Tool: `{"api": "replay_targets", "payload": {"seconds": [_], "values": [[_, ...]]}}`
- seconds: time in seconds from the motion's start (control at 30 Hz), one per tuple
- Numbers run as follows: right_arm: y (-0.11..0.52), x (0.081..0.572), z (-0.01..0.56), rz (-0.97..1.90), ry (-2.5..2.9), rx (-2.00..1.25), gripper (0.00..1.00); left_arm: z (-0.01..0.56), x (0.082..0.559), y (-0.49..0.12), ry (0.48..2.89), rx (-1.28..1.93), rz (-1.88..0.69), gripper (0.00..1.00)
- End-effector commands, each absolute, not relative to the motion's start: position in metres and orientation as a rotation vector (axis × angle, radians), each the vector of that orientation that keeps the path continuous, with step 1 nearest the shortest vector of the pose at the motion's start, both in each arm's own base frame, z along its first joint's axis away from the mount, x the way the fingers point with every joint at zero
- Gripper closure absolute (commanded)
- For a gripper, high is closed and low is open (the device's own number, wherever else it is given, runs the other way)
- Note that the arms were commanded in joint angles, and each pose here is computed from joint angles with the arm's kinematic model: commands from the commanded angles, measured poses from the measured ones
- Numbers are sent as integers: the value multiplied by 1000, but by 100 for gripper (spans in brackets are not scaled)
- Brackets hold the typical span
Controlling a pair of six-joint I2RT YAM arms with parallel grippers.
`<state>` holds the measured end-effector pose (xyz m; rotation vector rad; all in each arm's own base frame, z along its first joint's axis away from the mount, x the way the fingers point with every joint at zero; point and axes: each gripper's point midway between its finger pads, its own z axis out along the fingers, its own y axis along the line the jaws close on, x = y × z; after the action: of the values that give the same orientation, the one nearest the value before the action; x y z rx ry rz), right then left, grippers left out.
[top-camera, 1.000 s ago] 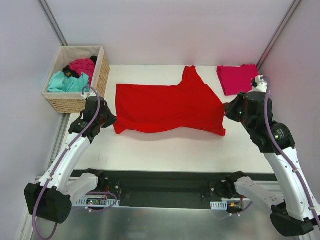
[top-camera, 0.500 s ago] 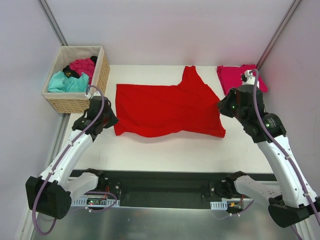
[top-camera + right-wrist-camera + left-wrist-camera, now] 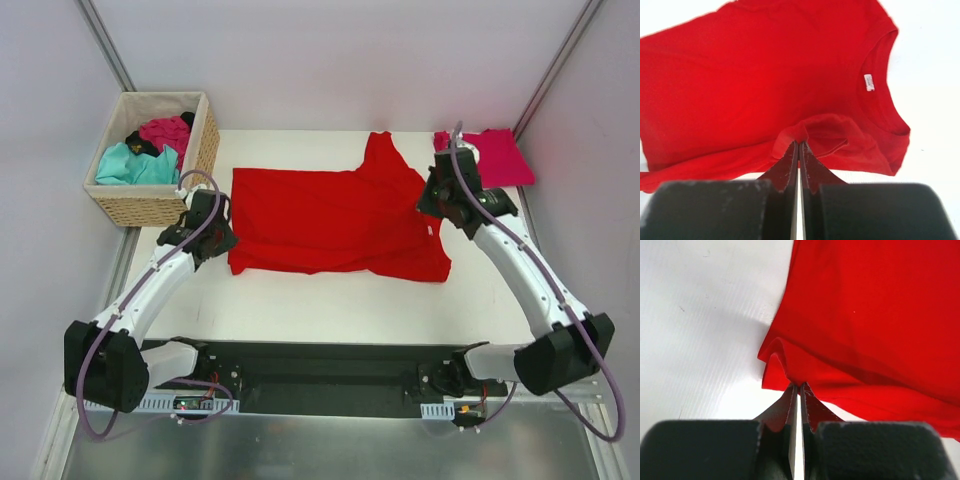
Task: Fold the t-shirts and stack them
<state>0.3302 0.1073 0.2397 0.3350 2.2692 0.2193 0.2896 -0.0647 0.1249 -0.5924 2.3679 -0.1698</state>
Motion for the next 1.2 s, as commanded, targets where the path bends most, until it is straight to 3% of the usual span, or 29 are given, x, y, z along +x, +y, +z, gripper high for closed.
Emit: {"api": "replay_targets", "payload": {"seconds": [0.0, 0.5, 0.9, 1.17], "values": [[122, 361, 244, 267, 2241, 301, 99, 134, 308, -61, 2314, -615, -120, 100], [142, 447, 220, 311, 2313, 311, 99, 99, 349, -68, 2384, -658, -46, 100], [144, 472, 233, 312, 2305, 295, 99, 132, 376, -64, 2291, -656, -55, 100], [147, 476, 216, 313, 2348, 300, 99, 123, 379, -60, 2311, -676, -33, 100]]}}
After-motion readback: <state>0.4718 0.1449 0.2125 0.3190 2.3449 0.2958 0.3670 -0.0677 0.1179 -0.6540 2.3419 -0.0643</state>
